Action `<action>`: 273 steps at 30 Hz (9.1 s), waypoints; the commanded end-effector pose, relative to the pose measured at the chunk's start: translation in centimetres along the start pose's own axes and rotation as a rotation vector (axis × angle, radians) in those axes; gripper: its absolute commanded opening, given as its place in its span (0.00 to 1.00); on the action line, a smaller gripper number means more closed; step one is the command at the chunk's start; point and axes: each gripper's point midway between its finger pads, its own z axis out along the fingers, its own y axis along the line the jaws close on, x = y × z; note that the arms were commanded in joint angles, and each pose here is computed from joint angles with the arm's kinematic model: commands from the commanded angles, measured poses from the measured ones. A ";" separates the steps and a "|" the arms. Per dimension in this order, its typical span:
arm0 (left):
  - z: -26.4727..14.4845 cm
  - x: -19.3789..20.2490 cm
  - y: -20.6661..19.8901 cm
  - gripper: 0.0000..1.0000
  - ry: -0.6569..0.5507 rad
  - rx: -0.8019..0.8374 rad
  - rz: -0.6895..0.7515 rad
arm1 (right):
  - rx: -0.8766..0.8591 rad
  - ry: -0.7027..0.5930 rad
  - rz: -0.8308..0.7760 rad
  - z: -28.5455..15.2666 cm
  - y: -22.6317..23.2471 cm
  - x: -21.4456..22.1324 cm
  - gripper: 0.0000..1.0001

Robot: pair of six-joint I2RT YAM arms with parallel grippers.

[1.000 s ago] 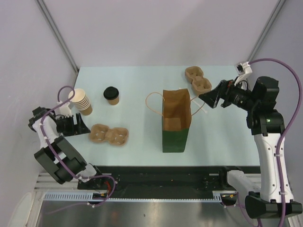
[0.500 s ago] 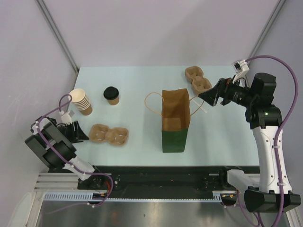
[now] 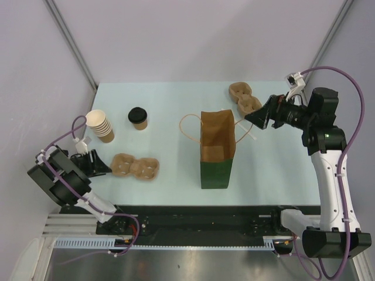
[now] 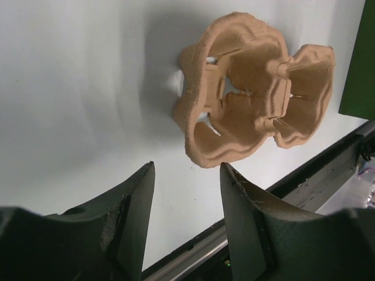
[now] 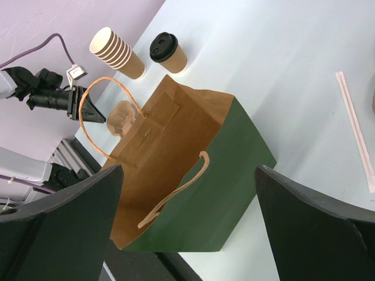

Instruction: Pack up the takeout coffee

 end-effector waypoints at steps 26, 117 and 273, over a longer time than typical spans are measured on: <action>1.7 -2.6 -1.3 0.29 -0.054 0.064 0.103 | -0.012 -0.014 -0.020 0.5 -0.2 -1.3 1.00; 14.2 -1.7 -14.1 0.34 0.435 0.208 0.857 | -0.127 0.267 -0.451 10.8 -4.7 -5.4 1.00; 6.6 1.7 -46.3 0.00 -0.188 0.100 1.633 | -0.553 0.525 -0.422 7.3 10.7 5.6 0.00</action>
